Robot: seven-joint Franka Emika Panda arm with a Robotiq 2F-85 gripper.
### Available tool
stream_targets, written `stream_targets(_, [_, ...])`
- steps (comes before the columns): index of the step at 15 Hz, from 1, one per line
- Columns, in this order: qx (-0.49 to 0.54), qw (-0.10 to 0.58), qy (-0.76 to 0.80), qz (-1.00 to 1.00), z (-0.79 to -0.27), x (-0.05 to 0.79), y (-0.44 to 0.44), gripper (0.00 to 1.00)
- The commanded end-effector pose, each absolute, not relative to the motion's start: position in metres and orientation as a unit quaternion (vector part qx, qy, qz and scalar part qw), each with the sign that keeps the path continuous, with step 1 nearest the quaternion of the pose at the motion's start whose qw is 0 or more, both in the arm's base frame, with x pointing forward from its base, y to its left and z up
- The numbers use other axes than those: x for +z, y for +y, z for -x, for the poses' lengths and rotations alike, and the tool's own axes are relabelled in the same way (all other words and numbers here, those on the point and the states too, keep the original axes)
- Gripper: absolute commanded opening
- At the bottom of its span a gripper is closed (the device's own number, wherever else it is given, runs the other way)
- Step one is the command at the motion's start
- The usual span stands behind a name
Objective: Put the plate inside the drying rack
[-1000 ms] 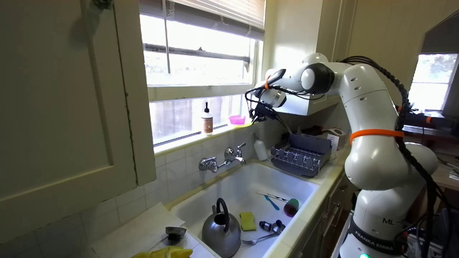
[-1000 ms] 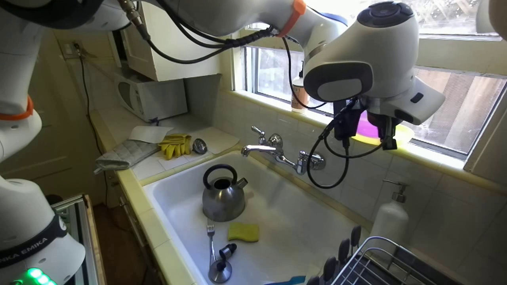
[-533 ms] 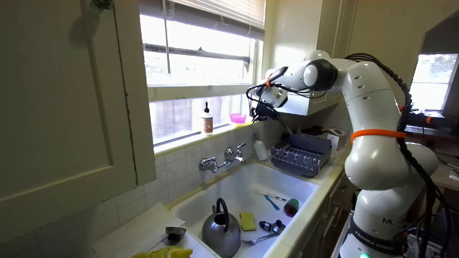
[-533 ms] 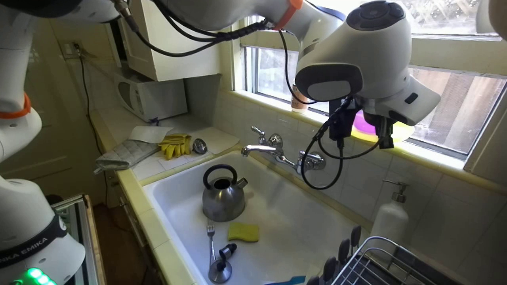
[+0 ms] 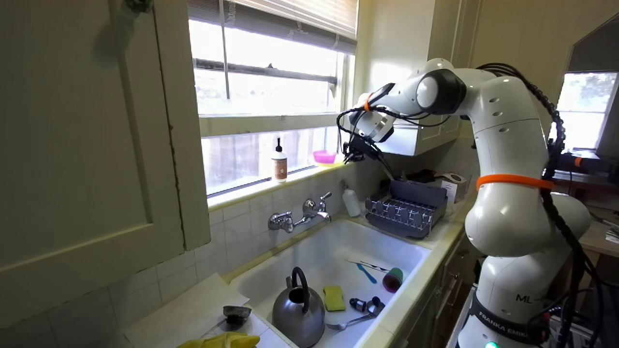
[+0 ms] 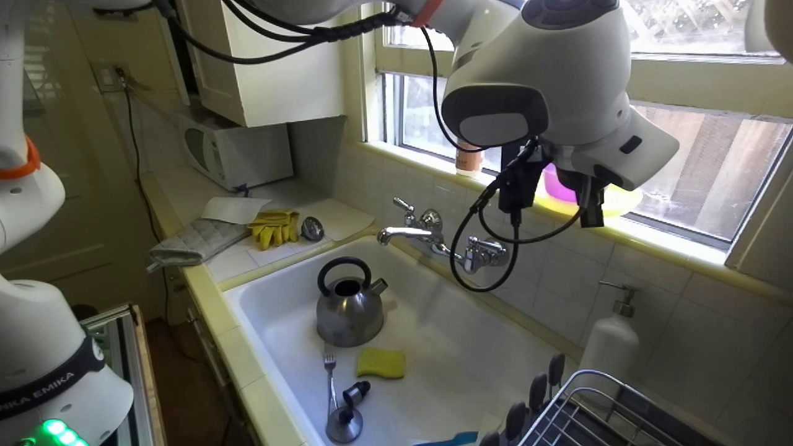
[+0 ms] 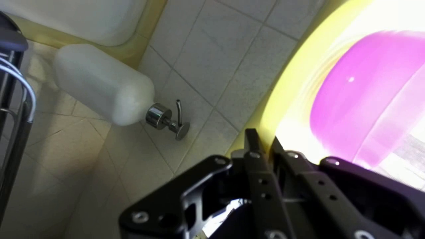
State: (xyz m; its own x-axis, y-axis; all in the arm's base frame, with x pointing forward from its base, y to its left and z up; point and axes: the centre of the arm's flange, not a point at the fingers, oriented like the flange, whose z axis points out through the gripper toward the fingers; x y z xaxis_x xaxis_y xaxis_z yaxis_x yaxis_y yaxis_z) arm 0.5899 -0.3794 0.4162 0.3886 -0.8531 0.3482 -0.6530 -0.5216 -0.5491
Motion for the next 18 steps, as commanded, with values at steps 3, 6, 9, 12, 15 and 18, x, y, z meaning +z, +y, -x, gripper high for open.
stream_targets(3, [-0.295, 0.163, 0.468, 0.817, -0.534, 0.426, -0.36, 0.02])
stream_targets(6, [-0.287, 0.16, 0.486, 0.81, -0.509, 0.427, -0.356, 0.02])
stream_targets(9, [-0.281, 0.157, 0.504, 0.801, -0.483, 0.424, -0.353, 0.02])
stream_targets(12, [-0.278, 0.148, 0.527, 0.79, -0.458, 0.42, -0.356, 0.02])
stream_targets(15, [-0.281, 0.135, 0.559, 0.768, -0.432, 0.413, -0.365, 0.02])
stream_targets(18, [-0.282, 0.116, 0.595, 0.744, -0.407, 0.403, -0.378, 0.02])
